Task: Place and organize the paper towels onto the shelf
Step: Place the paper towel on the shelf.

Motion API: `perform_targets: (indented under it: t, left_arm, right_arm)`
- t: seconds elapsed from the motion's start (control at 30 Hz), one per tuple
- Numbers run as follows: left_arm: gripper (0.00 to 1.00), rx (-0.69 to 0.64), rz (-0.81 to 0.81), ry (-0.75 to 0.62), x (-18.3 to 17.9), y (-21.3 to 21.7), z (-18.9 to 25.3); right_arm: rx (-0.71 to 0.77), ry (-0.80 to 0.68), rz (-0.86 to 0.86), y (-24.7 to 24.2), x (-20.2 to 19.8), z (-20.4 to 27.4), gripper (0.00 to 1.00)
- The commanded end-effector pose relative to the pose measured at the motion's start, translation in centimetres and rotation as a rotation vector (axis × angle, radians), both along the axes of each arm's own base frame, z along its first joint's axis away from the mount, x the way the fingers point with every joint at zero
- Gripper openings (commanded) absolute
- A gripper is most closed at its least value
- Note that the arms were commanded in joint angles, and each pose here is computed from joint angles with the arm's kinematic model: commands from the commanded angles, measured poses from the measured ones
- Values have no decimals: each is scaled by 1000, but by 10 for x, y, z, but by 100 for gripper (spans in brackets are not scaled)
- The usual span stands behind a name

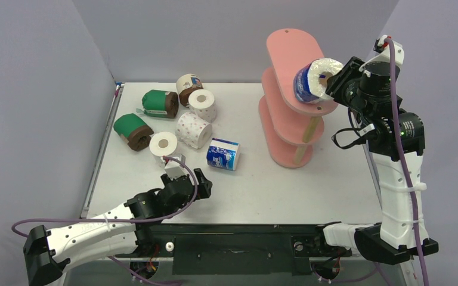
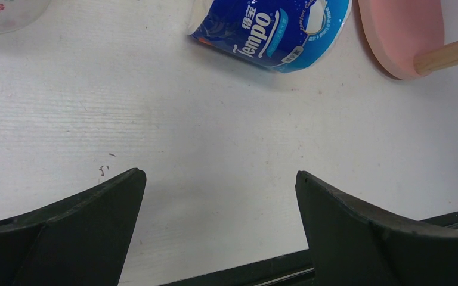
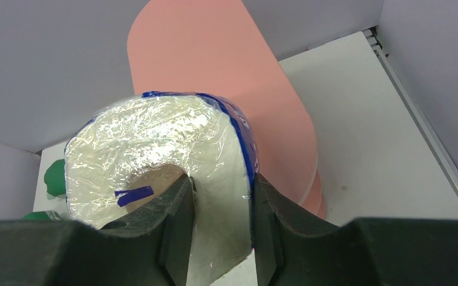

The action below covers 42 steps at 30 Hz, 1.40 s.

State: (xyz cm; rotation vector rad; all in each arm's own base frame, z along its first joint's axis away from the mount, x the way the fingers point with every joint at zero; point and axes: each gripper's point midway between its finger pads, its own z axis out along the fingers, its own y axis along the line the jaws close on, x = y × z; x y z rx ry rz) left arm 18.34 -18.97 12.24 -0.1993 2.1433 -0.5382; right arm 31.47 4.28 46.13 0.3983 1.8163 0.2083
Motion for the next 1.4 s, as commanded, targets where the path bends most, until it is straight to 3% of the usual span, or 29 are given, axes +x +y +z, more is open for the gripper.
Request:
perform_targets:
  t: [0.0,0.73,0.97,1.07,1.2,1.37]
  left_arm:
    - [97,-79,-20,-39,8,-15,27]
    - [97,-80,-22,-14,9,-11,16]
    - [97,-92,-43,-15,9,-15,18]
    - [97,-92,-64,-16,8,-19,18]
    - [97,-94,-75,-18,8,-21,18]
    - [97,-97,-83,-12,9,-25,18]
  right_arm:
    - [42,-120,-7,-2,1,35,32]
    - [52,-97,-21,-2,17,24,52]
    - [71,-140,-18,-3,10,35,71]
    - [69,-190,-7,-3,-3,44,83]
    - [12,-224,46,8,-16,36,86]
    - [-162,-310,26,19,-36,21,88]
